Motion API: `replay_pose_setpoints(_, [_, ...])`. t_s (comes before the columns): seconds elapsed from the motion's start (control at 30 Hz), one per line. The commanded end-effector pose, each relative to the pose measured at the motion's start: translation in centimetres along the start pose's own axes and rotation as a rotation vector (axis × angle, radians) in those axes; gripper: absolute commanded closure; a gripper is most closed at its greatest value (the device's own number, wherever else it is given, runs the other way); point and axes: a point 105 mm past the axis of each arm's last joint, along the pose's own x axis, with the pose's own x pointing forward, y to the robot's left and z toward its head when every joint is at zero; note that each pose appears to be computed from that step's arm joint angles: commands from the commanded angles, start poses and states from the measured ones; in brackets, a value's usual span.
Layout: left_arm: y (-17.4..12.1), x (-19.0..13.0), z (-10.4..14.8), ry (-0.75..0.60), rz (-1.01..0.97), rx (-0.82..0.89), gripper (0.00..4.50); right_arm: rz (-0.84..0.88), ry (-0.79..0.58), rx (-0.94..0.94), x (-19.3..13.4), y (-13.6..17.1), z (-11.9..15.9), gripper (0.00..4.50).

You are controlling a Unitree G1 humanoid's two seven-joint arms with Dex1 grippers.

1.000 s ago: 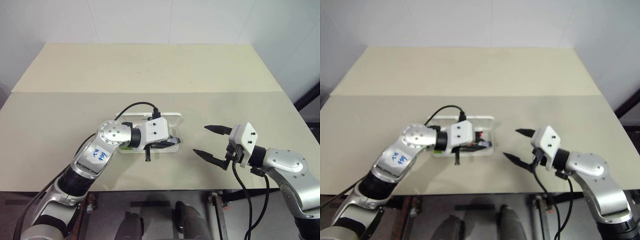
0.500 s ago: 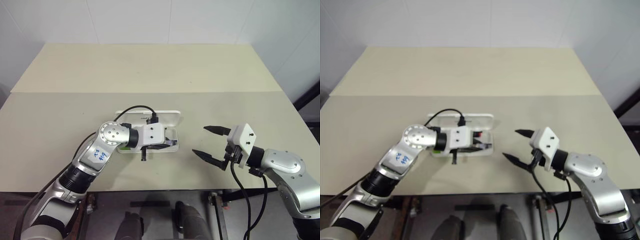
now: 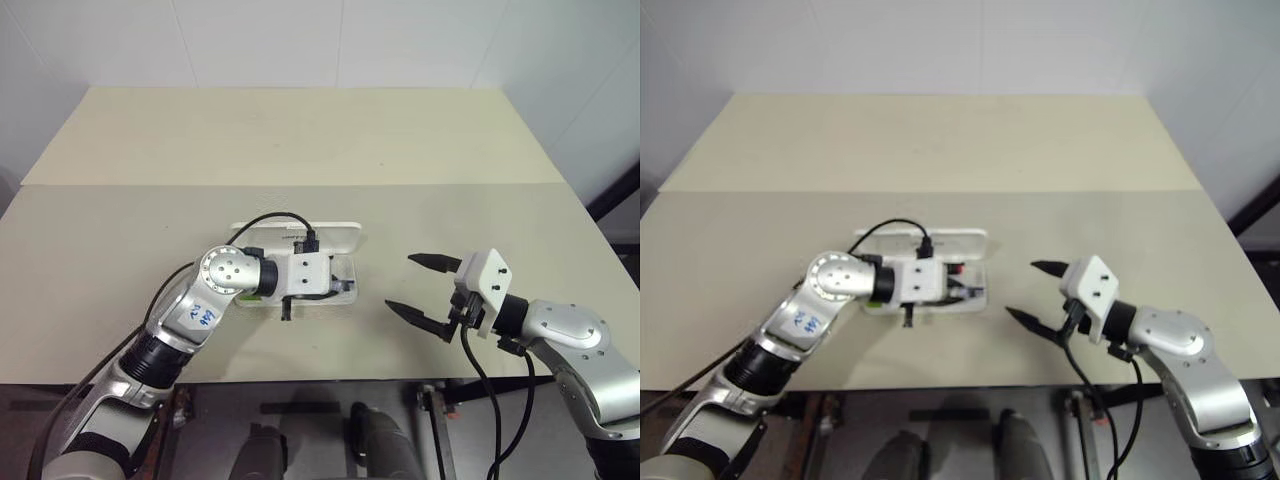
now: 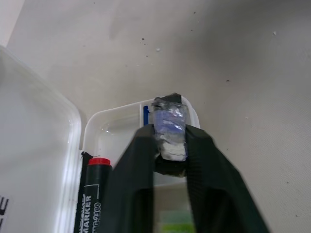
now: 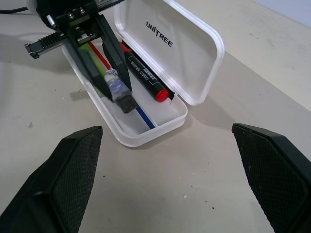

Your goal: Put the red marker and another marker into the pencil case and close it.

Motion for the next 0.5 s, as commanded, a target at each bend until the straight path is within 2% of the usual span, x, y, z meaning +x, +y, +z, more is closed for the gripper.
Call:
replay_pose_setpoints(0.03, [0.1,0.1,0.3,-0.011,0.016,0.027,2.5,-0.007,-0.037,-0.038,0.0,0.0,1.2,0.0])
replay_pose_setpoints(0.27, [0.2,0.0,0.2,-0.002,0.025,0.047,0.23,-0.014,-0.034,-0.04,0.0,-0.1,1.1,0.0])
replay_pose_setpoints(0.3, [0.2,0.0,0.3,-0.007,0.021,0.054,0.03,-0.015,-0.033,-0.04,0.0,-0.1,1.1,0.0])
replay_pose_setpoints(0.5, [-0.2,-0.6,2.3,-0.069,-0.016,0.029,0.03,-0.013,-0.03,-0.041,0.0,-0.2,1.1,0.0])
